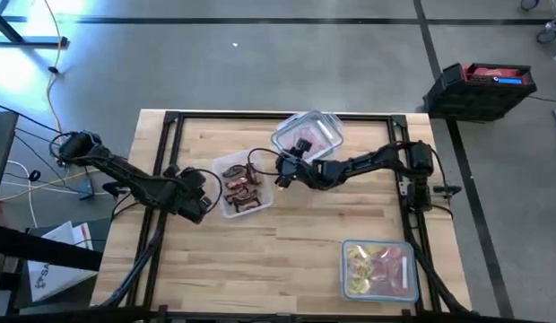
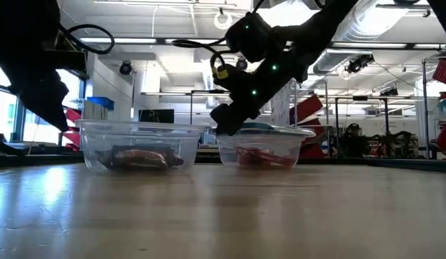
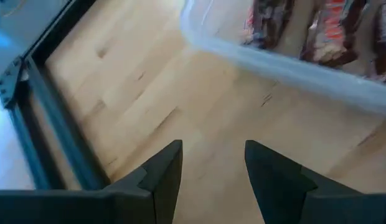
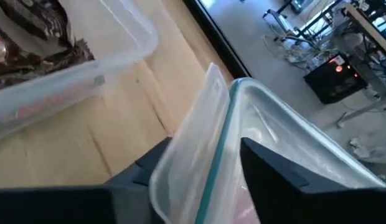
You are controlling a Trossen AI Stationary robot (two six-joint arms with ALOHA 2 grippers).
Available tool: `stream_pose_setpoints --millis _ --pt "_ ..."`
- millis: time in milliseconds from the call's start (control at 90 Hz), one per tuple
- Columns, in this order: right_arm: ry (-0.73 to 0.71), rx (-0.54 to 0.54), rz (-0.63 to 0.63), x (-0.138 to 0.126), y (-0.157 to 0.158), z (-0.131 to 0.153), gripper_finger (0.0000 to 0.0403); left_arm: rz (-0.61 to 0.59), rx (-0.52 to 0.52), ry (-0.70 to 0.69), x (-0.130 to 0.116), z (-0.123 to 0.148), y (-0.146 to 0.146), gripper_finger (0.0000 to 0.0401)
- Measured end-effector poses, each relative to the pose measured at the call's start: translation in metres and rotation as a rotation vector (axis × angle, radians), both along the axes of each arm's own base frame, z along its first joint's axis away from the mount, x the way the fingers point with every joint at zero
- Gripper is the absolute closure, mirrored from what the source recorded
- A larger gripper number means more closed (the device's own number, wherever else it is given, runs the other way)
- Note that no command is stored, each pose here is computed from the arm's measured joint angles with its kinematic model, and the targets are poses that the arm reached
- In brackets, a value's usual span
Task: Sort candy
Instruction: Close the transparent bin
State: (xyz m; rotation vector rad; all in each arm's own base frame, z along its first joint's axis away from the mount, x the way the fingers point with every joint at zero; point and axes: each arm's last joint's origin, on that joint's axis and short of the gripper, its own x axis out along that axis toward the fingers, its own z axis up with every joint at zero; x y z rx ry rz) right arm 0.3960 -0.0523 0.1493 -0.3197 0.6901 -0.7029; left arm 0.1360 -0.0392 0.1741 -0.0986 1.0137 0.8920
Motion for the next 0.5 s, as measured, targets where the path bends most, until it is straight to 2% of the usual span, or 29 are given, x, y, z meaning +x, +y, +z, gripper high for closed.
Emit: stream_pose_setpoints --millis 167,222,389,500 --pt "-0.062 0.033 -0.029 0.001 0.003 0.003 0.0373 -0.083 -0.179 -0.015 0.008 -0.011 -0.007 0.0243" --pt "-0.078 0.030 -0.026 0.004 0.006 0.007 0.0393 -0.114 -0.214 -0.023 0.009 -0.015 -0.009 0.0243" --pt "-0.108 -0.014 0.058 0.021 0.024 0.031 0.0399 -0.189 -0.254 -0.014 0.009 -0.027 -0.009 0.0243" --pt "-0.145 -0.018 0.168 0.034 0.040 0.052 0.0401 -0.200 -0.226 0.005 0.007 -0.032 -0.006 0.0243"
